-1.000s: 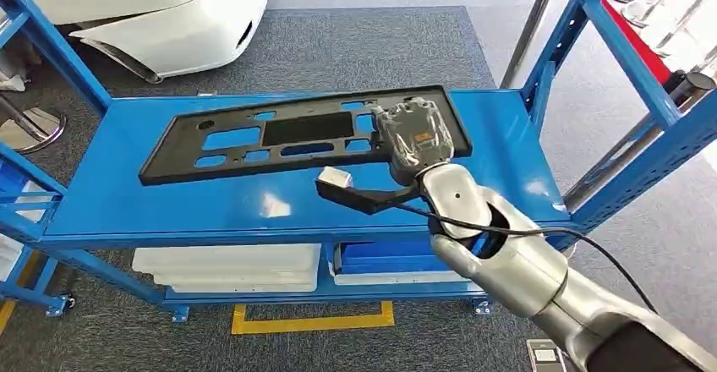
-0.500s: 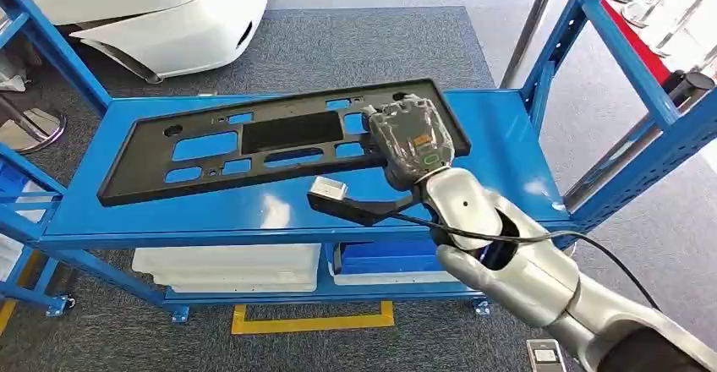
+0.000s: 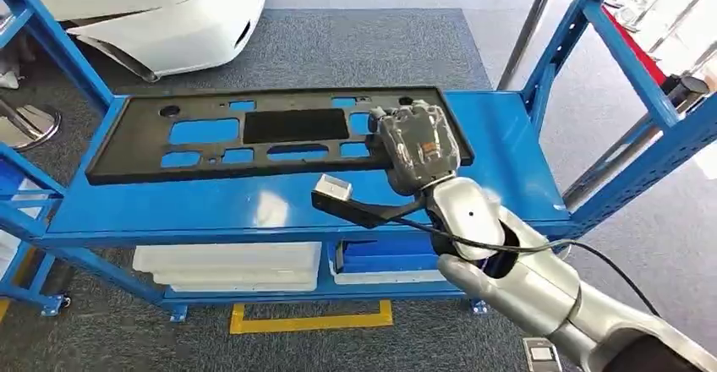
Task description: Take the parts from the cabinet and place them on the table.
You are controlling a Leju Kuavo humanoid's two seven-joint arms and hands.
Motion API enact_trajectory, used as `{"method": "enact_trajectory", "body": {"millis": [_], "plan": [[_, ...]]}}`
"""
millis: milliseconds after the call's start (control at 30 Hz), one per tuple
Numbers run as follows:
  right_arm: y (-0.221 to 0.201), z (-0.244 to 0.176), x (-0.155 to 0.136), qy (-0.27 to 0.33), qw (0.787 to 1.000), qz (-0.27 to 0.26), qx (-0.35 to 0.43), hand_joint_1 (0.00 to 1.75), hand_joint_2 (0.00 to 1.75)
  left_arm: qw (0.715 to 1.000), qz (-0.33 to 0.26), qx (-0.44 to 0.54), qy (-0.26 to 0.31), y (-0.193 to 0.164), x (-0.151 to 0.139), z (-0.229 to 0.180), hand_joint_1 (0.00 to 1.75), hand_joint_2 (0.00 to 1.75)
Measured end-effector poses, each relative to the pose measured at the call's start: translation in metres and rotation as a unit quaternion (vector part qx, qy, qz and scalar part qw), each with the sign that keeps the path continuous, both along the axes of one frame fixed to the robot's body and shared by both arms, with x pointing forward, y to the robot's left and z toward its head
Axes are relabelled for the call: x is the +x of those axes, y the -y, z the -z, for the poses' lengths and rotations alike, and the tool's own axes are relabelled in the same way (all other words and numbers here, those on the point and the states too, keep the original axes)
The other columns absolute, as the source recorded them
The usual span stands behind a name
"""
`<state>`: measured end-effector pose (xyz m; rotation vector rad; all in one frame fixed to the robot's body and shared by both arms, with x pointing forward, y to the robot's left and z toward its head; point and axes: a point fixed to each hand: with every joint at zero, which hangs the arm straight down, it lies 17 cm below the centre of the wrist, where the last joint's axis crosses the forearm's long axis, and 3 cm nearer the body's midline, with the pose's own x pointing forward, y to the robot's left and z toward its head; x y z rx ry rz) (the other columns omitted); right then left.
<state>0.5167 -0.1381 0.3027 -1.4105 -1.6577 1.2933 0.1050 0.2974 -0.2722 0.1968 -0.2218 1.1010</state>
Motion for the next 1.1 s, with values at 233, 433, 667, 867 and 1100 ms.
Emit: {"method": "enact_trajectory", "body": {"millis": [233,433,667,867,1100], "plan": [[-0.003,0.019,-0.004,-0.024,1.000,0.000,-0.001,1.75,1.75,1.000,-0.004,-0.004,0.001,0.001,0.000,0.000,0.00,1.75],[-0.003,0.019,-0.004,-0.024,1.000,0.003,0.001,1.75,1.75,1.000,-0.007,-0.011,0.005,-0.002,0.001,0.001,0.00,1.75],[-0.004,0.020,-0.004,-0.026,1.000,0.004,0.000,1.75,1.75,1.000,-0.009,-0.014,0.014,-0.004,0.005,0.000,0.00,1.75],[-0.004,0.019,-0.004,-0.024,1.000,0.005,0.000,1.75,1.75,1.000,-0.011,-0.013,0.015,-0.007,0.006,0.000,0.00,1.75],[-0.003,0.021,-0.004,-0.027,1.000,0.005,-0.001,1.75,1.75,1.000,-0.013,-0.012,0.015,-0.009,0.006,0.000,0.00,1.75]]}}
